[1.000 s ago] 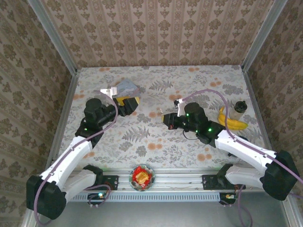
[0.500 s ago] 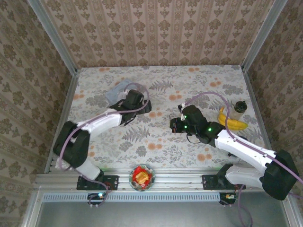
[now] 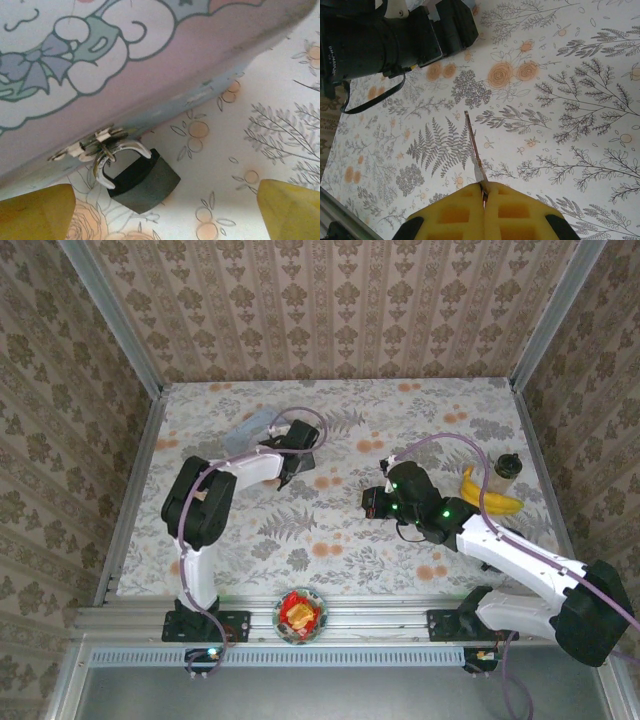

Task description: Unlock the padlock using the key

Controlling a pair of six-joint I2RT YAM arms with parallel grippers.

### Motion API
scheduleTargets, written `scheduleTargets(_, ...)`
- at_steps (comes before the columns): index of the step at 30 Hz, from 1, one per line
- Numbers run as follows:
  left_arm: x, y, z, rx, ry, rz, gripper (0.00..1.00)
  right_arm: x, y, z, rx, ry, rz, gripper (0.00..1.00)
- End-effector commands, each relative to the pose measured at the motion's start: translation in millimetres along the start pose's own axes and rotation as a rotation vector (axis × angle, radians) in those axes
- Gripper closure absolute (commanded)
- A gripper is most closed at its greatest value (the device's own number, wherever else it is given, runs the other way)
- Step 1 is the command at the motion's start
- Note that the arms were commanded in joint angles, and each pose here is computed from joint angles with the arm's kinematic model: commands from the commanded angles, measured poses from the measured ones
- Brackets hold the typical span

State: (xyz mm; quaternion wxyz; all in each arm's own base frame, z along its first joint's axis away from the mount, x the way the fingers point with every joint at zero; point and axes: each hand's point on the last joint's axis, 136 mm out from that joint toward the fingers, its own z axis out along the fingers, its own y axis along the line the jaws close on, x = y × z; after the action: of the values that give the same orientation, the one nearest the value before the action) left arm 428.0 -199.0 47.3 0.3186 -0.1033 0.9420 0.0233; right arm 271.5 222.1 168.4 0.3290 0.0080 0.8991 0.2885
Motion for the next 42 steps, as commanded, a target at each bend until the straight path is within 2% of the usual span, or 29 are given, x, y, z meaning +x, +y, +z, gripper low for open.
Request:
scheduleTargets(1, -7.4, 14.7, 9.4, -0.07, -0.006, -0.038, 0.1, -3.8, -2.6, -1.7, 0.001, -0.023, -0.009, 1.0)
scheduleTargets(7, -10.7, 29.7, 20.3, -0.125, 0.001, -0.068, 0.17, -5.3, -0.2, 3.5, -0.014, -0.013, -0.011, 1.0)
scheduleTargets(12, -12.1, 47.8, 17.1, -0.168, -0.021, -0.096, 0.29, -3.5, 0.1, 10.1, -0.021, 0.002, -0.007, 1.0)
scheduleTargets(23, -4.5, 68.2, 1.7, -0.209, -0.041, -0.131, 0.33, -3.1, 2.6, 16.8, -0.028, 0.021, -0.003, 1.0)
scheduleTargets(27, -5.2, 69.2, -2.1, -0.185, -0.051, -0.132, 0.34, -2.6, 0.9, 18.4, -0.026, 0.019, 0.003, 1.0)
scheduleTargets(33, -7.8, 53.6, 11.2, -0.108, -0.022, -0.113, 0.32, -3.5, 2.6, 20.5, -0.03, 0.025, 0.005, 1.0)
scheduleTargets(42, -3.6, 53.7, 27.2, -0.104, 0.022, -0.115, 0.36, -3.7, 2.5, 18.4, -0.035, 0.017, 0.005, 1.0)
